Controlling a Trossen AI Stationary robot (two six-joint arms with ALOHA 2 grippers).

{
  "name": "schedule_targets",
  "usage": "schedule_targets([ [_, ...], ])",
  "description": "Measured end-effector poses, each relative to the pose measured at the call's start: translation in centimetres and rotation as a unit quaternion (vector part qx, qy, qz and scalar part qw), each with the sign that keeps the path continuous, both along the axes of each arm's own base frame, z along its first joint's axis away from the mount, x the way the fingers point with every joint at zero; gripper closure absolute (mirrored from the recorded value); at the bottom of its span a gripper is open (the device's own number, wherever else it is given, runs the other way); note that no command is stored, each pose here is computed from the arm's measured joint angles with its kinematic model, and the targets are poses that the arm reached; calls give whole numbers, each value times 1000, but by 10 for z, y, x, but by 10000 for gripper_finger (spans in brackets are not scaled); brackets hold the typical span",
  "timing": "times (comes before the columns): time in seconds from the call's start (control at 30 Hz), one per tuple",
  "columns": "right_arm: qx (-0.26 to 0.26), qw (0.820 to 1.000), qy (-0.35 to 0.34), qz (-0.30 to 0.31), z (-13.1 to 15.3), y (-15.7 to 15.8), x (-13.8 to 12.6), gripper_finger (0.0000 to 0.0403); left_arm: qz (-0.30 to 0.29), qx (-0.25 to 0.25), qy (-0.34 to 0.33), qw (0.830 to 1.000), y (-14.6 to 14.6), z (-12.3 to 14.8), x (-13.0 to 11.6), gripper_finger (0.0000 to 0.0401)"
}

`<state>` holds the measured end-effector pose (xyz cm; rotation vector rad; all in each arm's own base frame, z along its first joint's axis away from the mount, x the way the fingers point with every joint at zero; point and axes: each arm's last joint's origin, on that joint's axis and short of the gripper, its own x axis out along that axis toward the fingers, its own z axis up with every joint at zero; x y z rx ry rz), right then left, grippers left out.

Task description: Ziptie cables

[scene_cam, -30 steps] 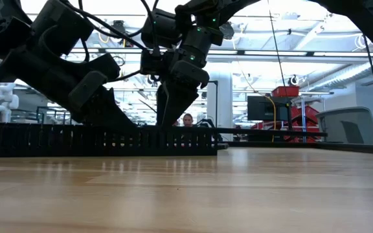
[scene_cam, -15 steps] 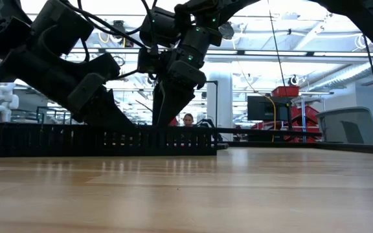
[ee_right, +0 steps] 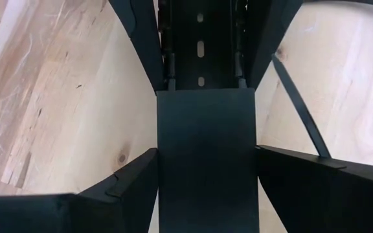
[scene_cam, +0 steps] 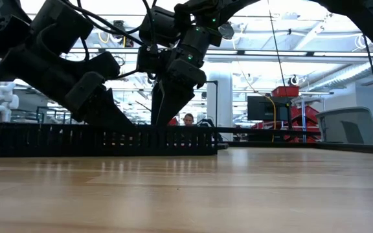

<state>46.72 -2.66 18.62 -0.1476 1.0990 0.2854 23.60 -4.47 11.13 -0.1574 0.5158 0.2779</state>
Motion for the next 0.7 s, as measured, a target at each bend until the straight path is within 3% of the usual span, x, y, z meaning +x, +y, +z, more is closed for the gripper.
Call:
schedule_targets([
  [0.4, 4, 1000, 1, 0, 0, 1, 0, 165, -19, -7, 2, 1000, -1, 0, 1, 162],
  [0.7, 2, 1000, -6, 2, 1, 0, 1, 165, -23, -33, -1, 999, -2, 1, 1, 89],
])
